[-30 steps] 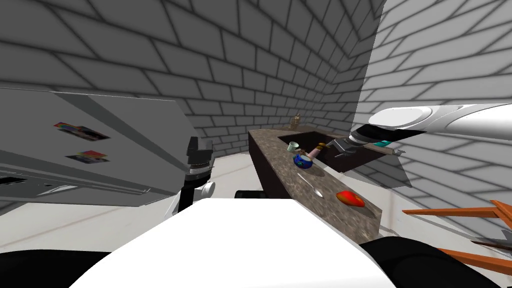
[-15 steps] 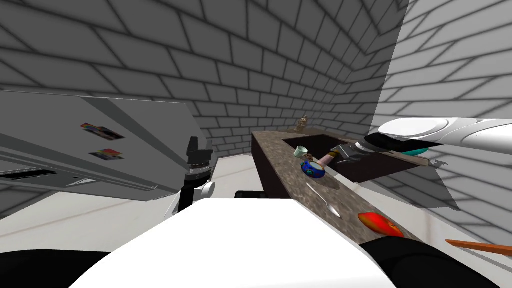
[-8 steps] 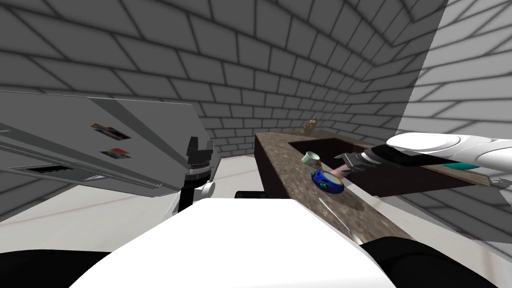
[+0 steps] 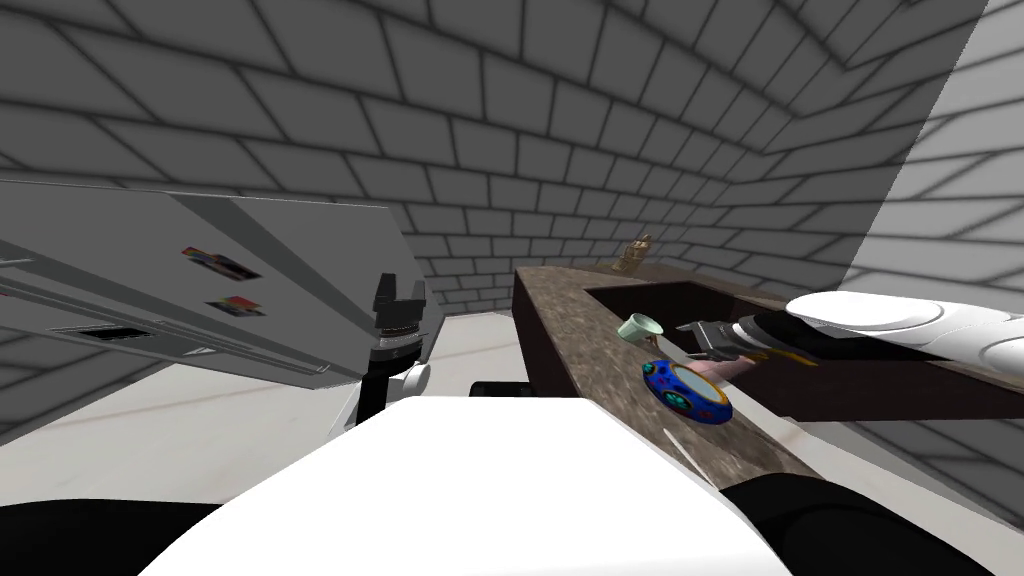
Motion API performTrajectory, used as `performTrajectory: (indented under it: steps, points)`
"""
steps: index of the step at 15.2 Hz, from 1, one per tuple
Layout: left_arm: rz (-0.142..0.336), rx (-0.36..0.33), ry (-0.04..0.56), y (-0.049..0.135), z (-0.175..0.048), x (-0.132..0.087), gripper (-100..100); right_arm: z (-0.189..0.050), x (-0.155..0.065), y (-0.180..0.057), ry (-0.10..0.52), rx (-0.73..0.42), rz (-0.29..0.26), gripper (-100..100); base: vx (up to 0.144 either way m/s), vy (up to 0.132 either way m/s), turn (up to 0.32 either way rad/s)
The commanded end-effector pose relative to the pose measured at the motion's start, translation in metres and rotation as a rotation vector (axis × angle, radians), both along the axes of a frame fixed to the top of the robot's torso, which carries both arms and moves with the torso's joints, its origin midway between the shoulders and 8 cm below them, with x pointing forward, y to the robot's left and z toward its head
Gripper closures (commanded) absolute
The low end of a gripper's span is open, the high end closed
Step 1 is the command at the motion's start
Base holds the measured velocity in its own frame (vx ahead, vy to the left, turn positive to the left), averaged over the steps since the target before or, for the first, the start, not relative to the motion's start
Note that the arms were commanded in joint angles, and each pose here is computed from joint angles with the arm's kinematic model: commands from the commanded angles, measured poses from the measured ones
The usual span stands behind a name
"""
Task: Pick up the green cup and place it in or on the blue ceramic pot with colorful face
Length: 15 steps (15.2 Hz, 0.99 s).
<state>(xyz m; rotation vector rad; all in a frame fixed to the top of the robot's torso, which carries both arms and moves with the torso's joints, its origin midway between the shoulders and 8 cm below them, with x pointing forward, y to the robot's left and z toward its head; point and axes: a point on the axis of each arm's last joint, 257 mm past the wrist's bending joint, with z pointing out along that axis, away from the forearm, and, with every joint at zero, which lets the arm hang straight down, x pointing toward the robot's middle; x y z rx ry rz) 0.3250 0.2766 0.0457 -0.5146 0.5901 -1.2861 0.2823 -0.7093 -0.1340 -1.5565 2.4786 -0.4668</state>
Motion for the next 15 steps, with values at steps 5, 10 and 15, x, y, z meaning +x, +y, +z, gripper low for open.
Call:
performTrajectory:
  steps: [5, 10, 15]
  points:
    - [0.0, 0.0, 0.0, 0.0, 0.0, 0.0, 0, -0.013, -0.014, -0.007, -0.005, 0.009, -0.034, -100, 0.067, 0.003, 0.034]
    - [0.0, 0.0, 0.0, 0.0, 0.0, 0.0, 0, -0.024, -0.026, -0.014, -0.016, 0.013, -0.063, -100, 0.062, 0.001, 0.045]
    - [0.0, 0.0, 0.0, 0.0, 0.0, 0.0, 0, -0.041, -0.044, -0.023, -0.029, 0.019, -0.106, -100, 0.074, 0.0, 0.056]
